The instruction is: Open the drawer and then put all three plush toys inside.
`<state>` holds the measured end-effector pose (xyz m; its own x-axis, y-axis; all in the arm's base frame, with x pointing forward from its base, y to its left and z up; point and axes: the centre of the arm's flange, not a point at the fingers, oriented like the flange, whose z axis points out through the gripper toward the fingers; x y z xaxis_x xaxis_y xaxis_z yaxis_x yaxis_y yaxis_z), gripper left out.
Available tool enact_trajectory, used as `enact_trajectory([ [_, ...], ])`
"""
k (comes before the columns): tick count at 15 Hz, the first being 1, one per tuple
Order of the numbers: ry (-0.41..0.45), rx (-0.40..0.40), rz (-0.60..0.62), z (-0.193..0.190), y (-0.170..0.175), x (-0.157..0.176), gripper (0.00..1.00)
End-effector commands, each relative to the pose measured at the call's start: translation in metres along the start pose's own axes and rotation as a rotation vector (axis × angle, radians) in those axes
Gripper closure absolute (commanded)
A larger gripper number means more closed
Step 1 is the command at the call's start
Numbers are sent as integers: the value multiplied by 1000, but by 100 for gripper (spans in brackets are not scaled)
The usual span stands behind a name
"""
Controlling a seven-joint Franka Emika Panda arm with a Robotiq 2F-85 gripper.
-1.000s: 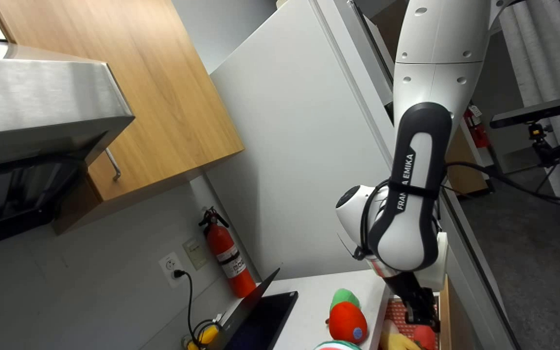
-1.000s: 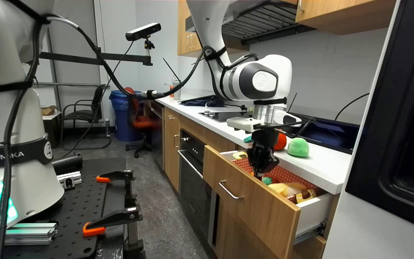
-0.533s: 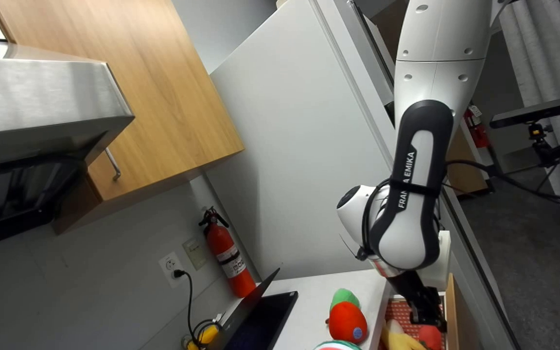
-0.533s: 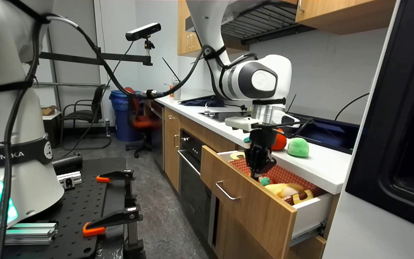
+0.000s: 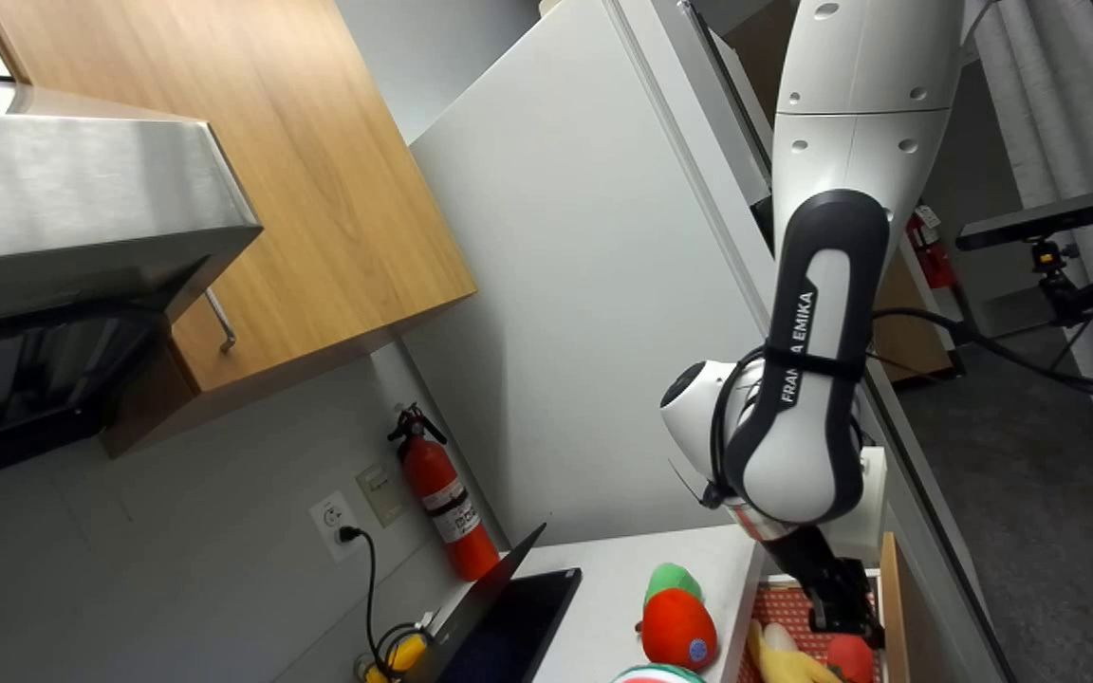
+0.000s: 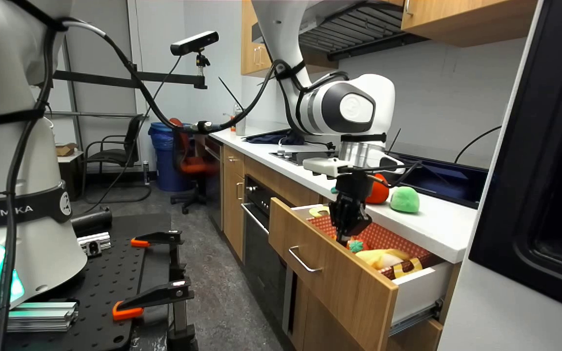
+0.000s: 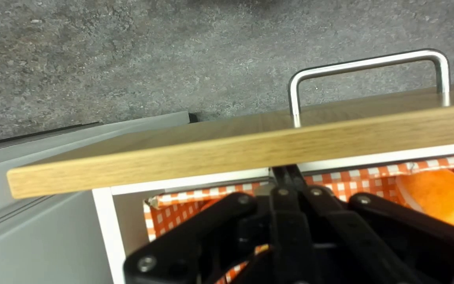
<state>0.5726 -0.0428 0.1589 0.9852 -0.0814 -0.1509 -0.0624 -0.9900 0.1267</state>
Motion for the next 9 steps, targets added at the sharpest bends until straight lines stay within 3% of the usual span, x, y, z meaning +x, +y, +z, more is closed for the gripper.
enact_trajectory([
  [1, -4, -14, 19, -6, -2, -7, 100],
  [9, 63, -13, -8, -38, -17, -8, 100],
])
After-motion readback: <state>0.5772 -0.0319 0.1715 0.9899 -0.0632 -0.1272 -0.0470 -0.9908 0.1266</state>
